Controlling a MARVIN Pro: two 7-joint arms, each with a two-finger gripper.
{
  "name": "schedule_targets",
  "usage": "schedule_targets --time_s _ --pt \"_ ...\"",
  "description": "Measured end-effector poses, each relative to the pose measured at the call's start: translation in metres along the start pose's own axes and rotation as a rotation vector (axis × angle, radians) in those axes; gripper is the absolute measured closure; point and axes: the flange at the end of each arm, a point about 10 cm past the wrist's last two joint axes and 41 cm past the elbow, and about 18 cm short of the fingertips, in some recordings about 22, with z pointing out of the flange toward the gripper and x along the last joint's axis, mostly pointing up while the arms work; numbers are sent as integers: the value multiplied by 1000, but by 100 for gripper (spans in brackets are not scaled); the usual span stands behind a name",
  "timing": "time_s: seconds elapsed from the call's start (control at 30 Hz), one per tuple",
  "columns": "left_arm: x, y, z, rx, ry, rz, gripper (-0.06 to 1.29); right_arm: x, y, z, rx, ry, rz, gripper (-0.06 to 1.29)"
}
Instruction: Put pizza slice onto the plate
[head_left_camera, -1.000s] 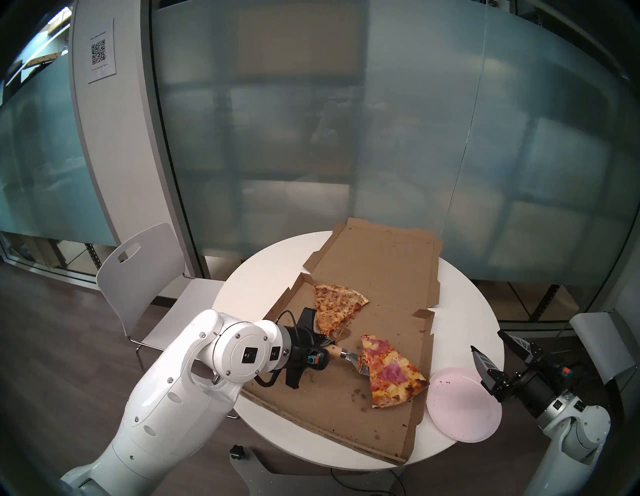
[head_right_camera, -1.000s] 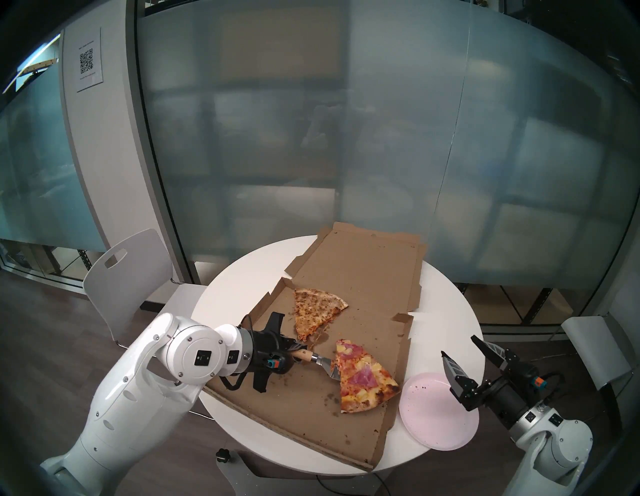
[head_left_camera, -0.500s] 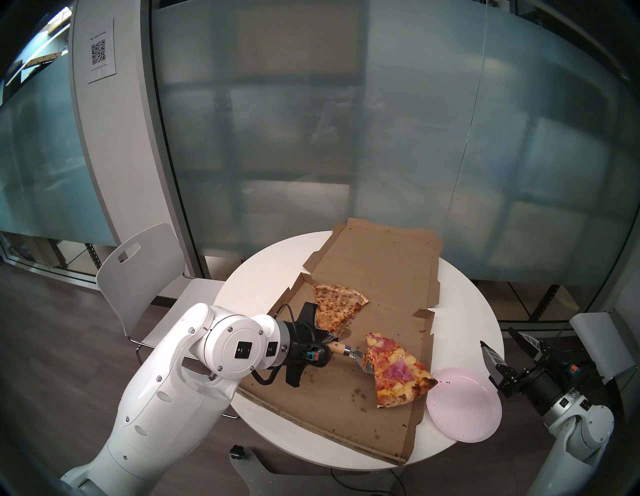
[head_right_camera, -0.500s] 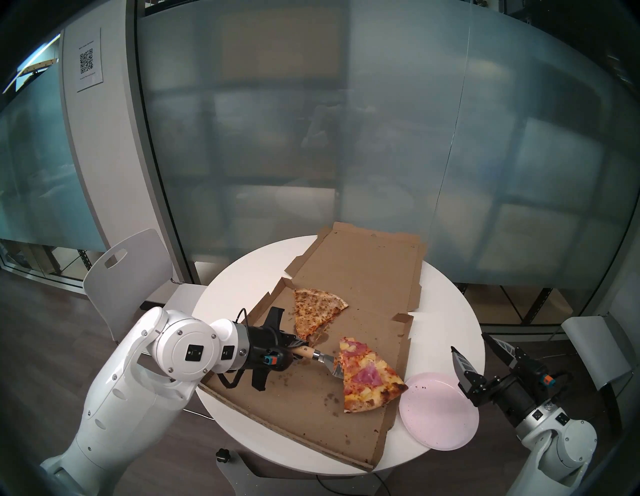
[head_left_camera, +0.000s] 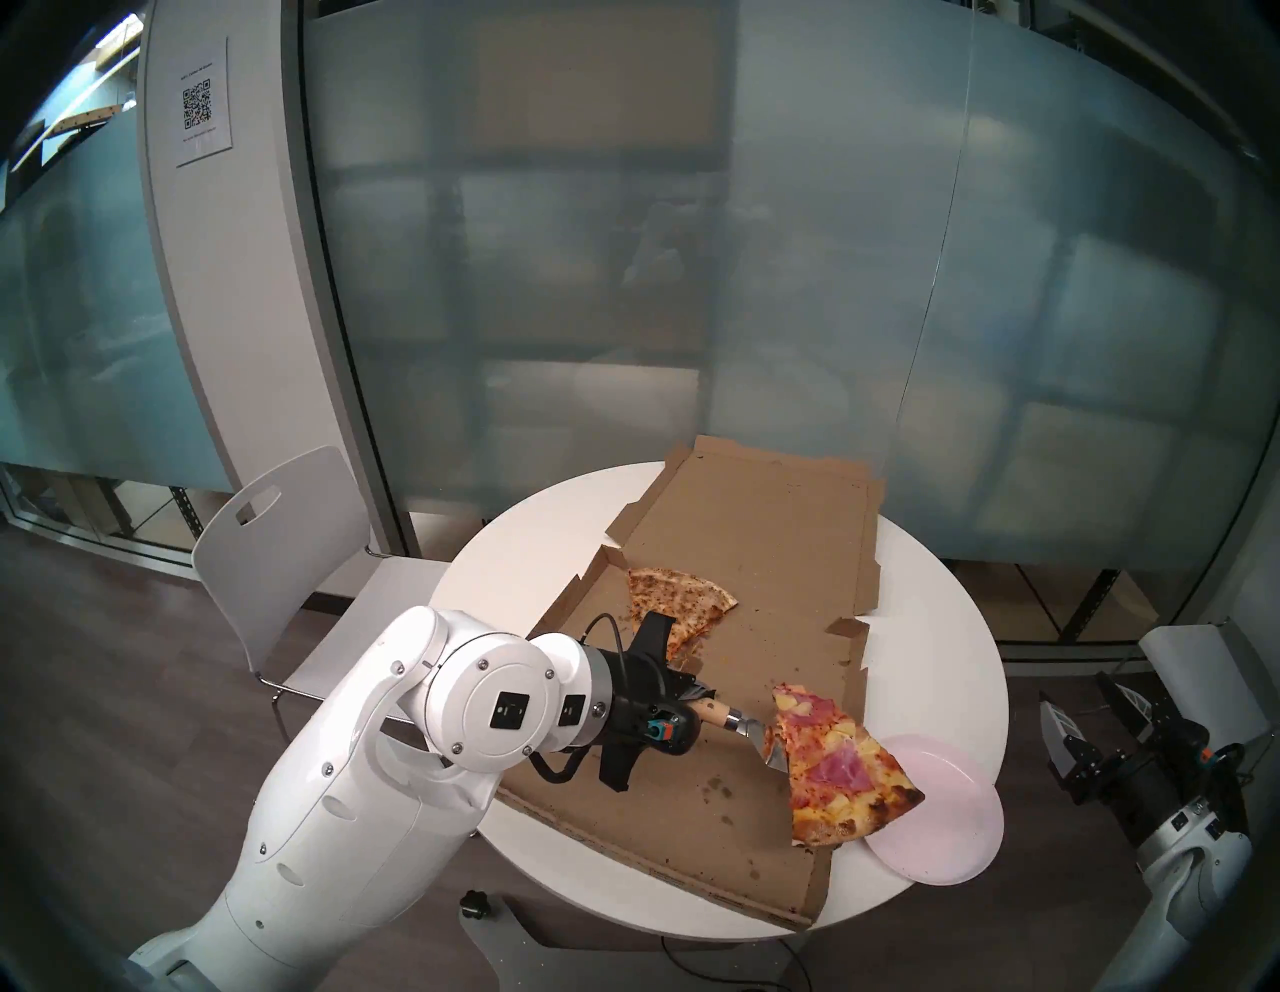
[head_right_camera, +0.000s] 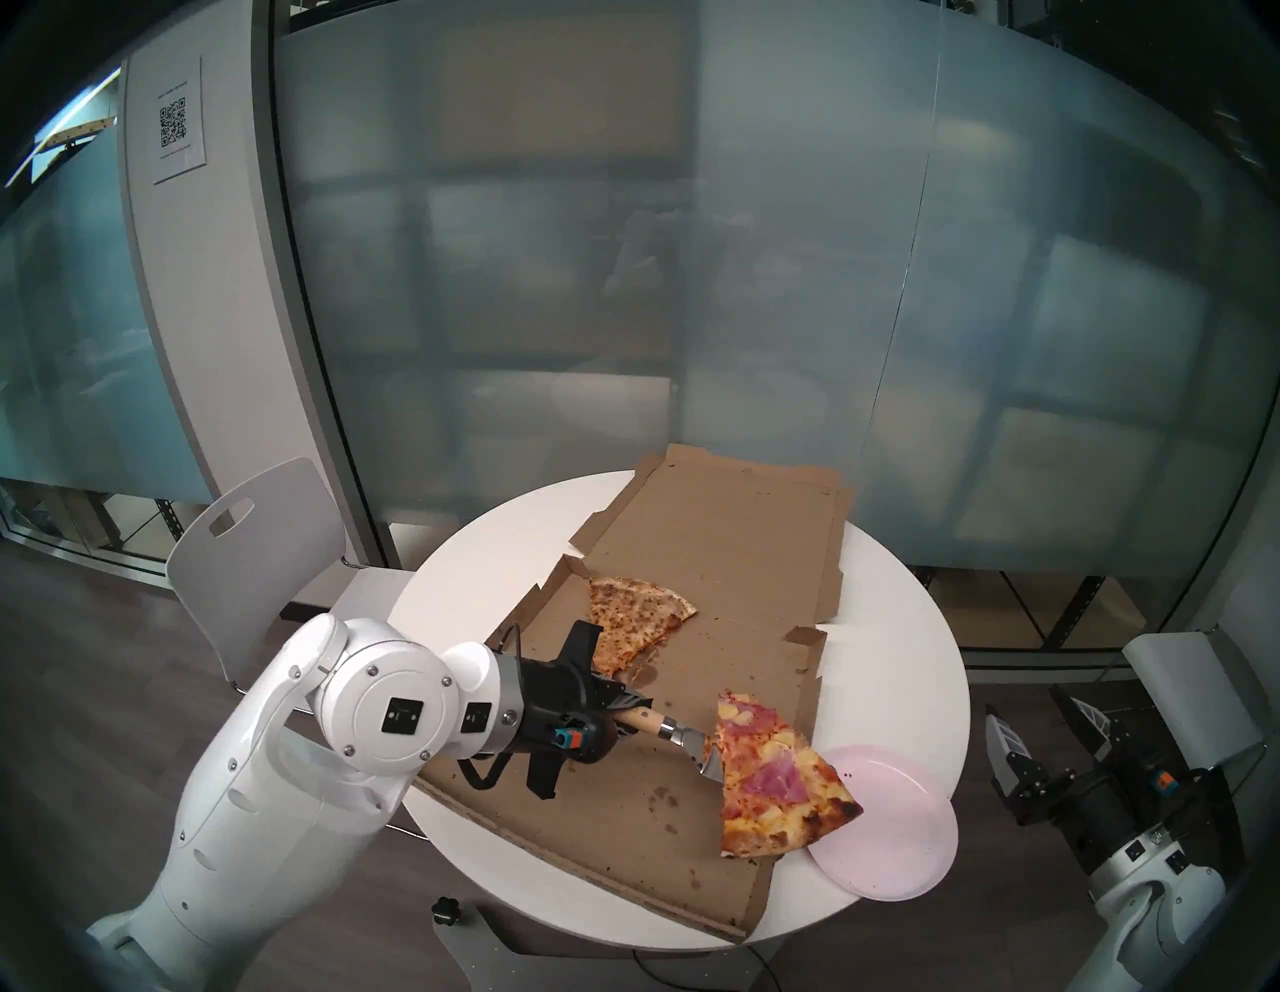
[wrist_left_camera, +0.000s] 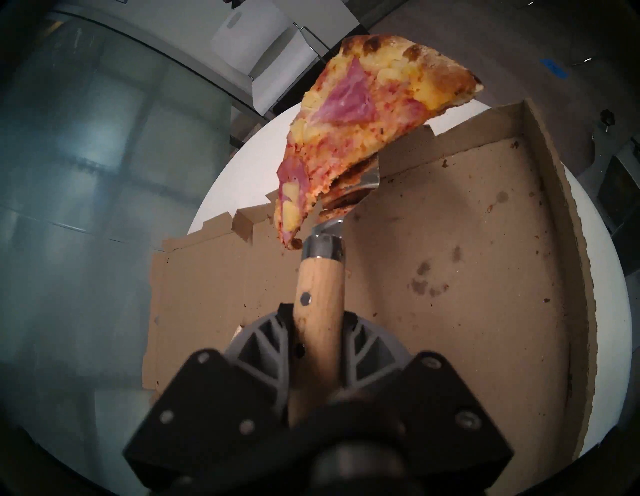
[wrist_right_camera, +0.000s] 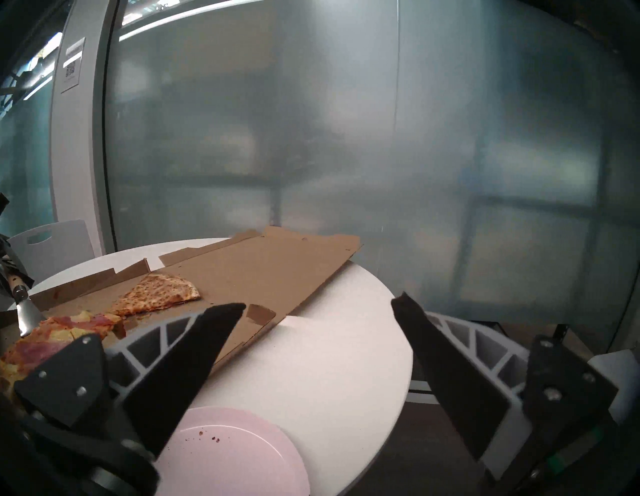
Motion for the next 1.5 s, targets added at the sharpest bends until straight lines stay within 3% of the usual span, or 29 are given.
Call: schedule_targets --time_s 0.43,1.13,1.5 --pt "31 -8 23 -9 25 42 101 -4 6 -23 -61 3 10 0" --pt "56 -4 79 -57 30 50 101 -4 14 -52 -134 8 25 0" --pt "65 -3 93 -50 26 66 101 -5 14 -62 -148 12 35 0"
